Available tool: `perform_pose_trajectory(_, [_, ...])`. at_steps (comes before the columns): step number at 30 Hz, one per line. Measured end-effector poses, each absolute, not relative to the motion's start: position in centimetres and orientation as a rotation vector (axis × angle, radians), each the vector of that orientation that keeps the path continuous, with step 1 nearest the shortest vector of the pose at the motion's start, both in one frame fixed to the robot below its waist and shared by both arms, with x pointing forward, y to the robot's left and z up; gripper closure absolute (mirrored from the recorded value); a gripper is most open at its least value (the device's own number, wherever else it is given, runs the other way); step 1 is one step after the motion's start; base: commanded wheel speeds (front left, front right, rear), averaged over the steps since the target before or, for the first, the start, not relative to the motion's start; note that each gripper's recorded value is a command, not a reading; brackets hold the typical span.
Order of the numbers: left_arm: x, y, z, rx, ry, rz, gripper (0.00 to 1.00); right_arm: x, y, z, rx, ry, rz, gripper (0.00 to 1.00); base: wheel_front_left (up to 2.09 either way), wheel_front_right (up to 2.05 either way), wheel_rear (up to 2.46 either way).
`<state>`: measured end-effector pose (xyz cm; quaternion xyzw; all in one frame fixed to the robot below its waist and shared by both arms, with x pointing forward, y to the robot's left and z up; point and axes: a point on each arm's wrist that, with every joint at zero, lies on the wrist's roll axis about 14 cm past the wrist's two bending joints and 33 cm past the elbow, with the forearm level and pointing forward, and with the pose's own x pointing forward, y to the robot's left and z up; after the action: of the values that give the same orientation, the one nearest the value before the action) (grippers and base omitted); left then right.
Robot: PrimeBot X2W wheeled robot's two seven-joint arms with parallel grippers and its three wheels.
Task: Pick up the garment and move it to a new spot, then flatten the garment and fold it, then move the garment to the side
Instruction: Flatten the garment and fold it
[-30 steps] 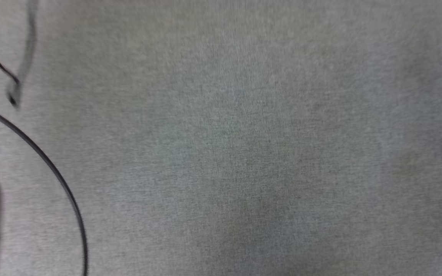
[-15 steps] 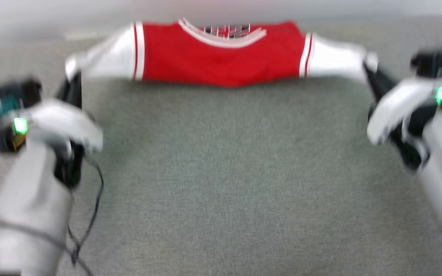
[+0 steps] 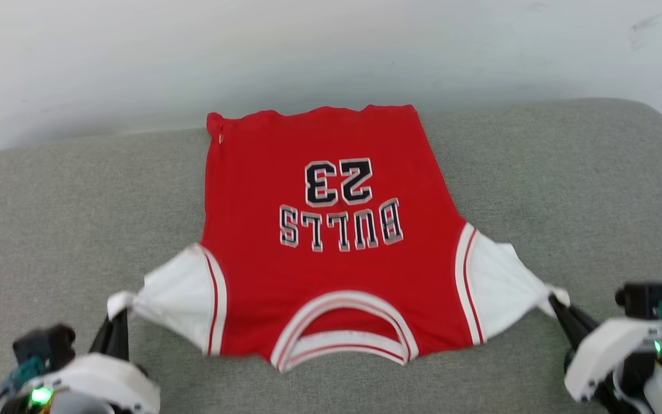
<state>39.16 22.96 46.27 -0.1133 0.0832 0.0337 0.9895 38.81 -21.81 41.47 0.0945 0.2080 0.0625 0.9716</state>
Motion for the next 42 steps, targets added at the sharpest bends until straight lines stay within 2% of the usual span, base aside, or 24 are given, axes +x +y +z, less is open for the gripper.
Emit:
perform_pose_trajectory(10, [32.7,23.5,44.5,-0.228,0.303,0.147,1.00,30.8,-22.8,37.3,0.227,0.623,0.052,1.00,0.00,0.00,0.00])
perform_pose_trajectory(11, [32.5,23.4,44.6,-0.226,0.304,0.147,1.00,30.5,-22.5,37.4,0.226,0.630,0.059,0.87,0.00,0.00,0.00])
perform_pose_trajectory(12, [32.5,23.3,44.9,-0.226,0.299,0.146,1.00,30.5,-22.3,37.5,0.231,0.630,0.057,0.00,0.00,0.00,0.00])
perform_pose_trajectory(14, [32.5,22.8,45.3,-0.229,0.288,0.136,1.00,30.9,-21.9,38.2,0.217,0.617,0.066,0.00,0.00,0.00,0.00])
perform_pose_trajectory(17, [32.7,22.0,45.8,-0.248,0.273,0.131,1.00,33.6,-21.9,41.4,0.195,0.501,0.071,0.00,0.00,0.00,0.00])
perform_pose_trajectory(22, [33.6,21.5,46.8,-0.261,0.232,0.132,1.00,39.7,-23.3,47.2,0.203,0.294,0.033,0.00,0.00,0.00,0.00])
perform_pose_trajectory(26, [35.5,20.2,47.9,-0.268,0.183,0.094,1.00,45.0,-22.6,49.2,0.212,0.257,0.069,0.00,0.00,0.00,0.00])
perform_pose_trajectory(36, [38.8,18.3,47.3,-0.310,0.136,0.062,1.00,58.0,-20.2,48.2,0.138,0.461,0.191,0.00,0.00,0.00,0.00])
perform_pose_trajectory(42, [39.4,19.3,46.8,-0.304,0.109,0.107,1.00,63.2,-16.4,44.9,0.075,0.646,0.271,0.00,0.00,0.00,0.00])
